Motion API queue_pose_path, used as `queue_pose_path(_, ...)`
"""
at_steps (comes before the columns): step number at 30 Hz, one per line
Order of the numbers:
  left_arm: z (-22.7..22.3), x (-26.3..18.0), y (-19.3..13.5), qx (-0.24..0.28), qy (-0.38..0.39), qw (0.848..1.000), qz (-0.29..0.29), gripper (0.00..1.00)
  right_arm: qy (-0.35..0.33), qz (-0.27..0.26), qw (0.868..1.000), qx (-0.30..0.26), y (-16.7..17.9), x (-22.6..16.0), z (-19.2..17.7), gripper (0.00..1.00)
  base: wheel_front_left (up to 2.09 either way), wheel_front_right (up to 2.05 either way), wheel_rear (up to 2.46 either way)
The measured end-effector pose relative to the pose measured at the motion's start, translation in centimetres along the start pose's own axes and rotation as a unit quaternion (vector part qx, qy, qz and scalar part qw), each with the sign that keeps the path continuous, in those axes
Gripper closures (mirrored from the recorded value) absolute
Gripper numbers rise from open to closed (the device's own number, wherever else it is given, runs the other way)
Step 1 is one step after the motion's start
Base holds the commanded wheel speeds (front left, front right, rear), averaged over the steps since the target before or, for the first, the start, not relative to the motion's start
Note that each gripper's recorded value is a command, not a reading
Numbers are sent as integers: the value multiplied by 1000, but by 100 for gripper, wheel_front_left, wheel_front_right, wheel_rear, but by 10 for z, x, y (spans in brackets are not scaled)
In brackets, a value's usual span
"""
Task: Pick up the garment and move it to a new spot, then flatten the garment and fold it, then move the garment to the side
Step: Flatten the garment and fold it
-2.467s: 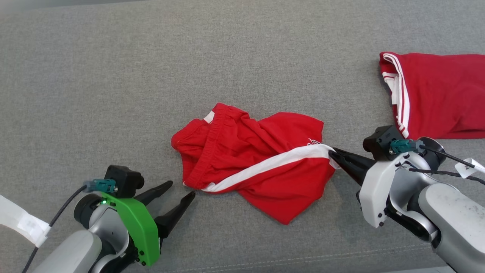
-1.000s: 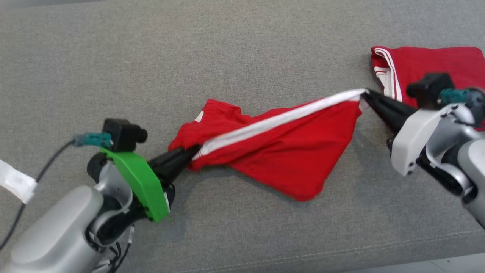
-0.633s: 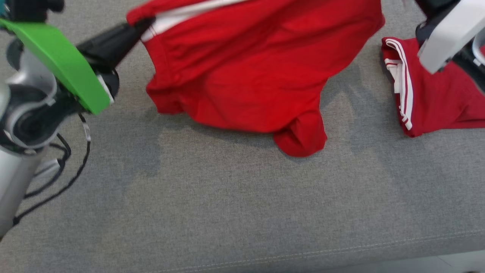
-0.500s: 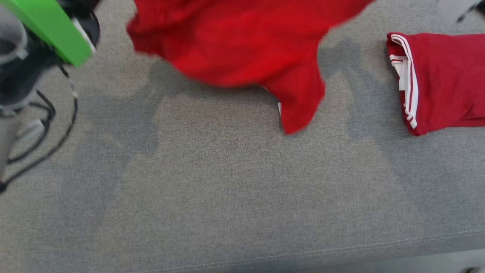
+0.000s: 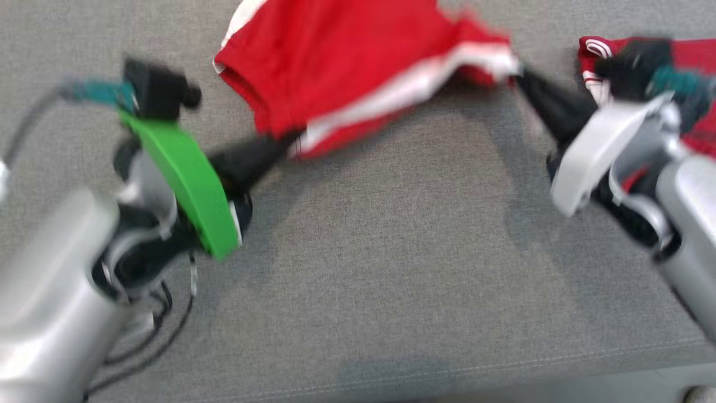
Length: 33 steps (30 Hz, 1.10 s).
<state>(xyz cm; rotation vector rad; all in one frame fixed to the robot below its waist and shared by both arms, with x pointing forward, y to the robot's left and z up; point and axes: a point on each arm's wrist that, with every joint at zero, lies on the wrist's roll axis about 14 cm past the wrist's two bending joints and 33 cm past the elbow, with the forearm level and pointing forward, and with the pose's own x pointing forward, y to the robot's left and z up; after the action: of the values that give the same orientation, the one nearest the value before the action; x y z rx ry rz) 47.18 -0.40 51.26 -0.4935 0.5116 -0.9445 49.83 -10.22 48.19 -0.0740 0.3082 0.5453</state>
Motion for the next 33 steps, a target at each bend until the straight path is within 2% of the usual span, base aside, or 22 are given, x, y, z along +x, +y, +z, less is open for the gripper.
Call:
queue_pose_path(3, -57, -16, 2, -56, 59, 997, 10, 100, 62, 8, 997, 54, 17, -19, -53, 100, 0, 0, 0)
queue_pose_path(7, -87, -36, 2, -100, 84, 991, 21, 100, 72, 9, 993, 90, 27, -31, -66, 100, 0, 0, 0)
queue_pose_path(14, -83, -49, 5, -92, 63, 993, 37, 100, 74, 18, 993, 93, 36, -38, -71, 100, 0, 0, 0)
queue_pose_path(20, -87, -56, 7, -103, 35, 993, 51, 100, 110, 37, 989, 92, 50, -50, -92, 99, 0, 0, 0)
queue_pose_path(21, -88, -56, 8, -103, 31, 993, 52, 100, 117, 39, 988, 93, 53, -52, -96, 79, 0, 0, 0)
queue_pose_path(22, -89, -56, 8, -102, 29, 993, 55, 100, 122, 42, 987, 94, 55, -54, -99, 64, 0, 0, 0)
queue_pose_path(23, -91, -57, 11, -99, 28, 993, 60, 100, 127, 48, 986, 93, 59, -56, -101, 24, 0, 0, 0)
queue_pose_path(24, -93, -58, 13, -97, 28, 993, 65, 100, 133, 53, 986, 89, 61, -58, -104, 0, 0, 0, 0)
queue_pose_path(27, -102, -61, 15, -106, 27, 991, 74, 95, 142, 51, 985, 79, 61, -63, -109, 0, 0, 0, 0)
queue_pose_path(28, -104, -62, 16, -108, 28, 991, 77, 78, 143, 49, 986, 71, 59, -65, -109, 0, 0, 0, 0)
queue_pose_path(30, -108, -63, 17, -109, 27, 990, 82, 51, 138, 40, 988, 65, 54, -67, -107, 0, 0, 0, 0)
queue_pose_path(31, -110, -64, 16, -109, 27, 990, 83, 26, 135, 36, 988, 65, 53, -68, -105, 0, 0, 0, 0)
queue_pose_path(32, -110, -64, 15, -109, 25, 990, 82, 7, 128, 30, 989, 65, 51, -69, -102, 0, 0, 0, 0)
queue_pose_path(33, -111, -65, 14, -108, 24, 990, 83, 0, 121, 21, 990, 68, 49, -71, -100, 0, 0, 0, 0)
